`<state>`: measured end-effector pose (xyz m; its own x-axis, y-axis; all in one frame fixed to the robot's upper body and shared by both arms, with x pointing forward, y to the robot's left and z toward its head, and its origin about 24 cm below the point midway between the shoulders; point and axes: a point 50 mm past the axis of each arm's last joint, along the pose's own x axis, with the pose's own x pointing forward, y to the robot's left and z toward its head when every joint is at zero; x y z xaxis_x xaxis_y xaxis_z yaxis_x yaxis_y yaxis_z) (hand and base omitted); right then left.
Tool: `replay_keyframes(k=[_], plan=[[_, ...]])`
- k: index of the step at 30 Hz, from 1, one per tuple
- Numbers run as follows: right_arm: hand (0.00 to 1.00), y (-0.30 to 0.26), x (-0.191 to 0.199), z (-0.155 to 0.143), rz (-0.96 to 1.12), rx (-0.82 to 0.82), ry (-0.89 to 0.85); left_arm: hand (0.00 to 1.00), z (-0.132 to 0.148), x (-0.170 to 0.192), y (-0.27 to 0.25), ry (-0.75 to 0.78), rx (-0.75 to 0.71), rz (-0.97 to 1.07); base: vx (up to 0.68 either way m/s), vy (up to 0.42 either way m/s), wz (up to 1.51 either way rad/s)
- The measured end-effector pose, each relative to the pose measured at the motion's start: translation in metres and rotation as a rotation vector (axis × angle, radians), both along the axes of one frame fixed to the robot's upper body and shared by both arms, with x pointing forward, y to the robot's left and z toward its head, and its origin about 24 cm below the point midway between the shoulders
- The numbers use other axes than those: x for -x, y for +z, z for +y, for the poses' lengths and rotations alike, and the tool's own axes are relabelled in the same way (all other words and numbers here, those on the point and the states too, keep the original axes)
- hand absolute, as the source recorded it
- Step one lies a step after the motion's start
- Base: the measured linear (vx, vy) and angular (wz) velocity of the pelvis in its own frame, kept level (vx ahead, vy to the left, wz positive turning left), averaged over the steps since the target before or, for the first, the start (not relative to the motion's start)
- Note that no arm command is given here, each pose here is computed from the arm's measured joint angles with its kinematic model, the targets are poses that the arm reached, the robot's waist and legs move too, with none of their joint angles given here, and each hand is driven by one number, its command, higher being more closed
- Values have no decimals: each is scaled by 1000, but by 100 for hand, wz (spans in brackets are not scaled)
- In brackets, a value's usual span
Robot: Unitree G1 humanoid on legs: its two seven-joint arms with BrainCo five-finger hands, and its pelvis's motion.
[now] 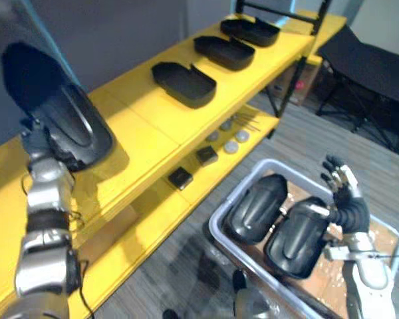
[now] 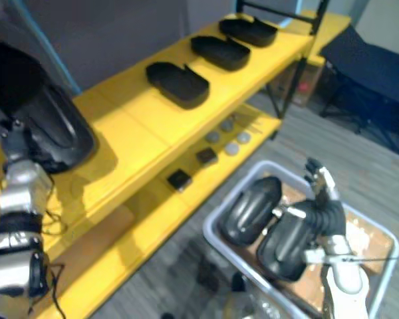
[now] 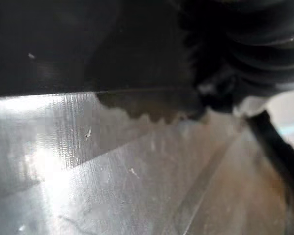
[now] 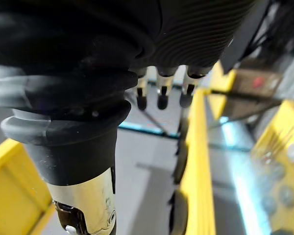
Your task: Walk over and take plastic housings, then place them on the shelf
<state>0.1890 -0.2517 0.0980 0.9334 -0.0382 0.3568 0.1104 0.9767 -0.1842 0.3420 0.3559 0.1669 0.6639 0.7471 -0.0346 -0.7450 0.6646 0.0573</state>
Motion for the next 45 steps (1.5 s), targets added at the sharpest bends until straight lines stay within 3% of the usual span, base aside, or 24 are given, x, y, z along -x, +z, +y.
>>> replay_keyframes(k=[9,15,27,28,45], plan=[[0,-11,3,10,24,-64,-14,100,3,-4,-9,50,101,209,-12,-13,-8],[0,-12,1,15,21,-96,-41,100,10,0,-5,119,75,267,-29,-14,-5],[0,-3,1,17,-26,-147,-51,100,24,2,42,199,54,180,-14,-5,-5],[0,-3,2,17,-26,-149,-52,0,25,2,43,201,55,179,0,0,0],[0,-4,1,18,-26,-190,-41,0,30,5,46,247,105,150,-5,-4,0]])
